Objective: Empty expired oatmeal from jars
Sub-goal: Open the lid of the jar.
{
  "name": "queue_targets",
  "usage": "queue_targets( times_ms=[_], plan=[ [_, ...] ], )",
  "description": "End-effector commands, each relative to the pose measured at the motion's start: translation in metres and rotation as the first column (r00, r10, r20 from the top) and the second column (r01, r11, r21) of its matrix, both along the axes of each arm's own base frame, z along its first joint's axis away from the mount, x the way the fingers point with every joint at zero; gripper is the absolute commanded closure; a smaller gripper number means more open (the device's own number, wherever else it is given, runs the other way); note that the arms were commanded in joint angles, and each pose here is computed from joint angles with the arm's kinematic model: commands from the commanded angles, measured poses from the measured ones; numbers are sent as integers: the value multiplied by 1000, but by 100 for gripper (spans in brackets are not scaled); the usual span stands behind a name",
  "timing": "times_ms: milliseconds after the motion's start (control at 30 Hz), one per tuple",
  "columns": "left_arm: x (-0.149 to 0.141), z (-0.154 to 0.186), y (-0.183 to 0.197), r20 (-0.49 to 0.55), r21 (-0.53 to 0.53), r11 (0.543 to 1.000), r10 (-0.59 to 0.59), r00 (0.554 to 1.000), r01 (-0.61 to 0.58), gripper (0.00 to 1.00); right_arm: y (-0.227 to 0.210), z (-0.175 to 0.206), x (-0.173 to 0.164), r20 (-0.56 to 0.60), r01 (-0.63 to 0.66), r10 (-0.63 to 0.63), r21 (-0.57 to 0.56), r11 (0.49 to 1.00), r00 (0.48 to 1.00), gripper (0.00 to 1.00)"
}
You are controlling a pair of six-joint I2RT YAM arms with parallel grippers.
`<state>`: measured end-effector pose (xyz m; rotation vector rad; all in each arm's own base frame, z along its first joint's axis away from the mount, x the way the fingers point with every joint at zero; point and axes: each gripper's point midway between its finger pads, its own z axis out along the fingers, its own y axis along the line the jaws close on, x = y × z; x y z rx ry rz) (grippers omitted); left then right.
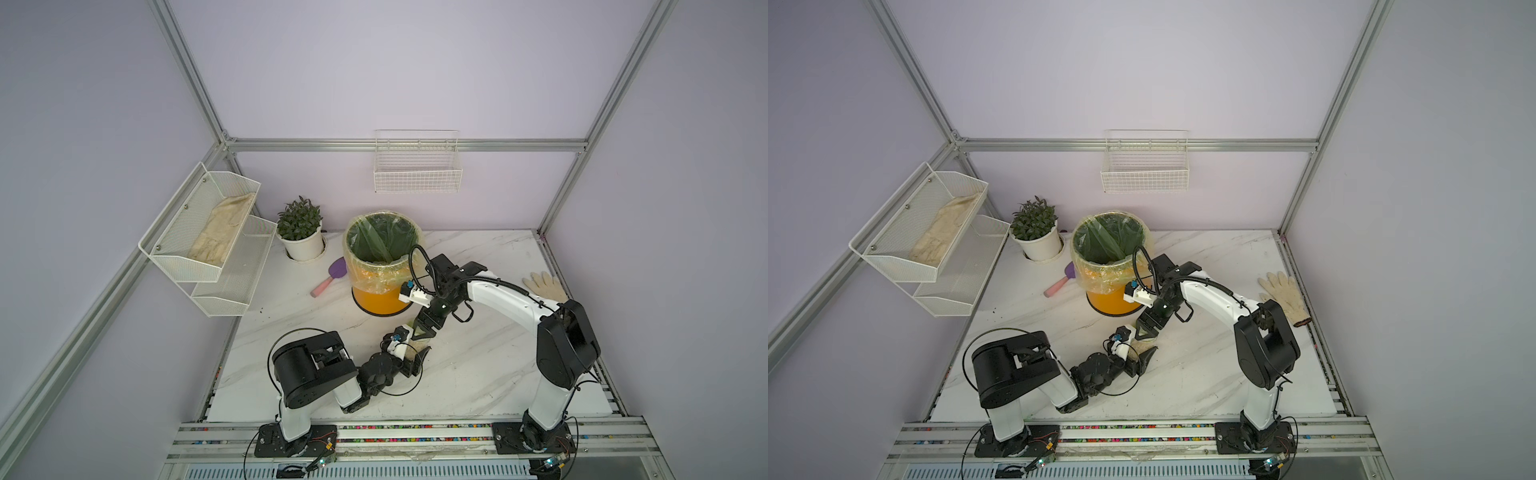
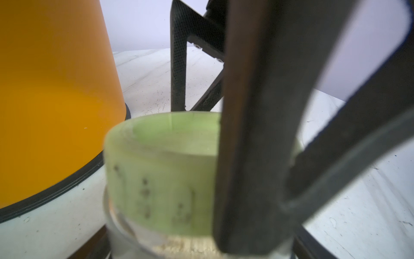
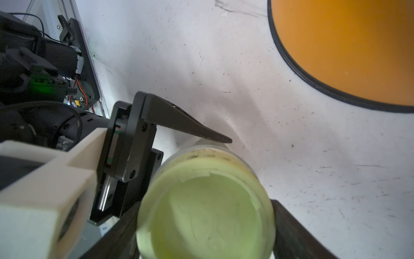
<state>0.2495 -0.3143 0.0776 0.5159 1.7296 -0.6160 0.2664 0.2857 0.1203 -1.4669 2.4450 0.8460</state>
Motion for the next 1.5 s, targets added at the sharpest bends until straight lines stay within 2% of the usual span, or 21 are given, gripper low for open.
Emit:
queue_targets(
  times_ms=[0, 167, 367, 667, 933, 1100, 1267, 1467],
  plan=[
    [3, 11, -2, 18, -36, 999, -7, 1000, 8, 100, -1, 2, -10, 21, -142, 142, 14, 990, 990, 52],
    [1, 15, -2, 20, -45, 999, -23, 1000, 24, 100, -8, 1, -3, 127, -252, 254, -27, 967, 959, 39],
    [-2, 19, -2, 22, -51, 998, -36, 999, 37, 100, -12, -6, -11, 126, -403, 405, -41, 914, 906, 38],
    [0, 18, -5, 10, -26, 999, -41, 999, 41, 100, -9, 2, -10, 149, -475, 474, -27, 879, 868, 37],
    [1, 20, -4, 18, -28, 999, -30, 999, 31, 100, -14, 19, -9, 167, -472, 475, -58, 880, 864, 38],
    [3, 25, 0, 34, -26, 1000, -13, 999, 14, 100, -20, 31, -3, 147, -392, 402, -95, 915, 904, 39],
    [5, 29, 3, 64, -8, 1000, 0, 998, 1, 100, -38, 62, -5, 252, -334, 337, -56, 941, 907, 39],
    [5, 32, 0, 83, -3, 1000, -4, 997, 4, 100, -63, 59, -21, 212, -251, 260, -69, 966, 942, 39]
  ],
)
